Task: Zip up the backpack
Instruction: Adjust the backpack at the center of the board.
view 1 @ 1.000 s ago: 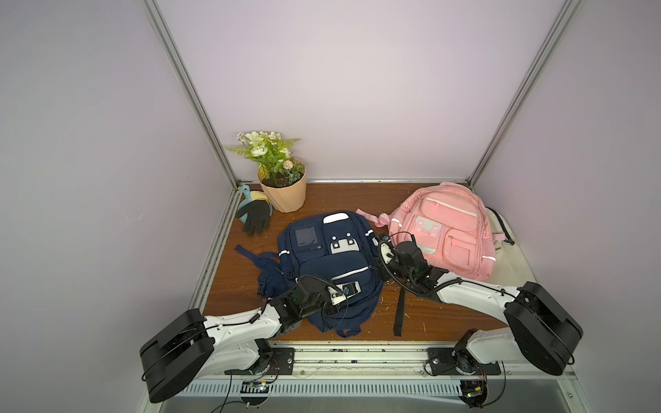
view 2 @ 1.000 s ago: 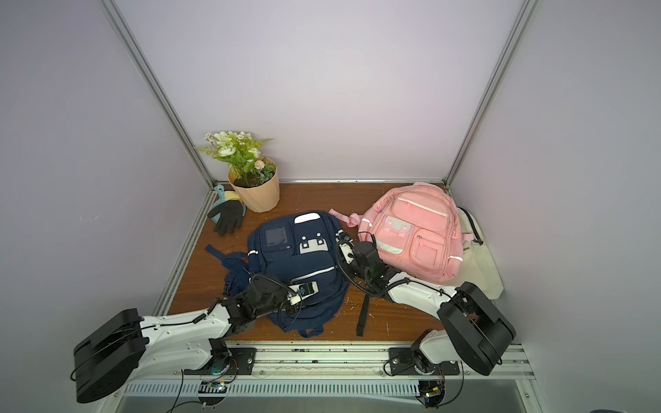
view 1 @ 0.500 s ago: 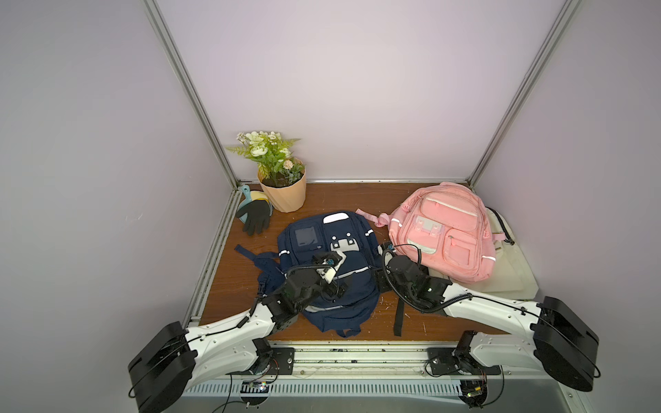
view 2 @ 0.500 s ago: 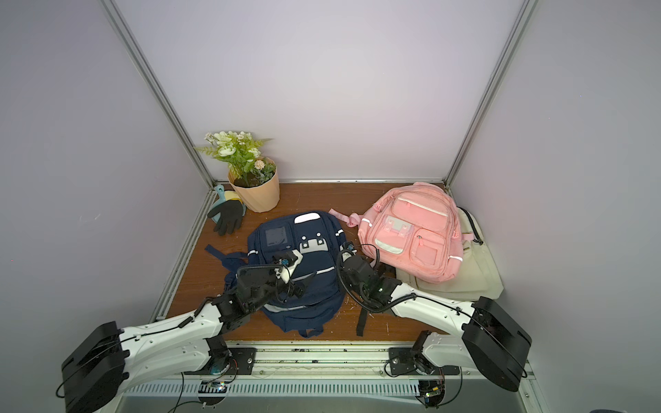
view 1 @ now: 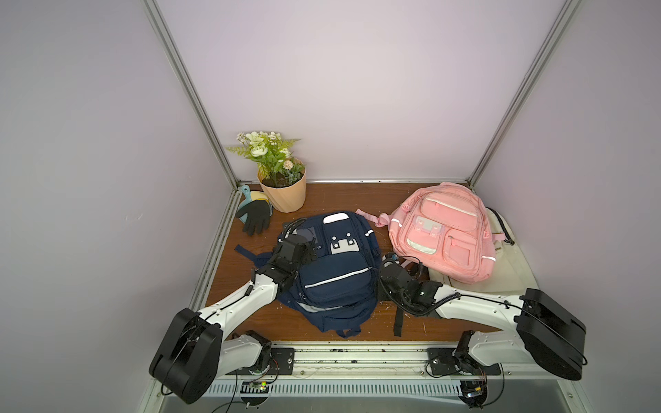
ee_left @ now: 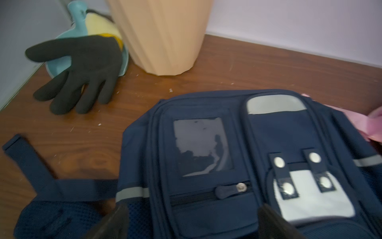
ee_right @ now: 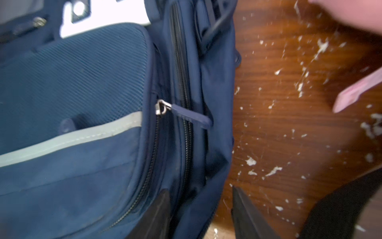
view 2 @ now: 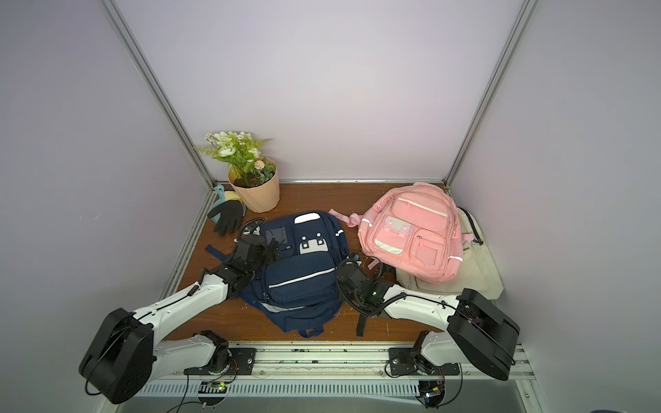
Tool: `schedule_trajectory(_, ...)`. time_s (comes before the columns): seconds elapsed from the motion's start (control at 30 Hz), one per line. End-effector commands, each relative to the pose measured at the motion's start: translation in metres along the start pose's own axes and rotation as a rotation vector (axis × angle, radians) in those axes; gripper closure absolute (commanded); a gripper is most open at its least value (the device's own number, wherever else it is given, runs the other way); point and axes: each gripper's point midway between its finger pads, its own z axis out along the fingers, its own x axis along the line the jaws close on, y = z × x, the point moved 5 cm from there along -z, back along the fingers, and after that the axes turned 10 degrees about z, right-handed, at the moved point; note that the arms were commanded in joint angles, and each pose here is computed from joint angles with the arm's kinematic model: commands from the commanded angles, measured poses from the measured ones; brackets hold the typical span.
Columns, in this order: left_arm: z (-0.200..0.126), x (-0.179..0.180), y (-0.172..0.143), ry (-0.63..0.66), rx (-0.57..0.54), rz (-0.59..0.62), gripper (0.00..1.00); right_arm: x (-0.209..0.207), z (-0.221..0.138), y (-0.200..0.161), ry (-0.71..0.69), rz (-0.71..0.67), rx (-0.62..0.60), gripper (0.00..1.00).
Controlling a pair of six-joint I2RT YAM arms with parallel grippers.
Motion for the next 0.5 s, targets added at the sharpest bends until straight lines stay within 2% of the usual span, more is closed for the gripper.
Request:
schedule_trajectory(0.0, 0.020, 0.017, -0.015, 0.013, 0.135, -0.100, 0.02, -0.004, 0.004, -0.008, -0.035, 0.034, 0.039, 0.50)
schedule_trajectory(0.17, 0.049, 0.005, -0.035, -0.019, 0.277, -0.067, 0.18, -0.004, 0.012, -0.015, -0.049, 0.035, 0.067, 0.54)
schedule_trajectory(0.33, 0.059, -0.002, -0.050, -0.067, 0.324, -0.084, 0.40, 0.000, 0.018, -0.017, -0.044, 0.027, 0.083, 0.64)
schedule_trajectory(0.4, 0.058, -0.002, -0.051, -0.073, 0.326, -0.086, 0.51, 0.003, 0.020, -0.015, -0.046, 0.017, 0.078, 0.73)
schedule_trajectory(0.47, 0.054, -0.001, -0.049, -0.068, 0.320, -0.091, 0.64, 0.009, 0.021, -0.008, -0.053, 0.003, 0.057, 0.86)
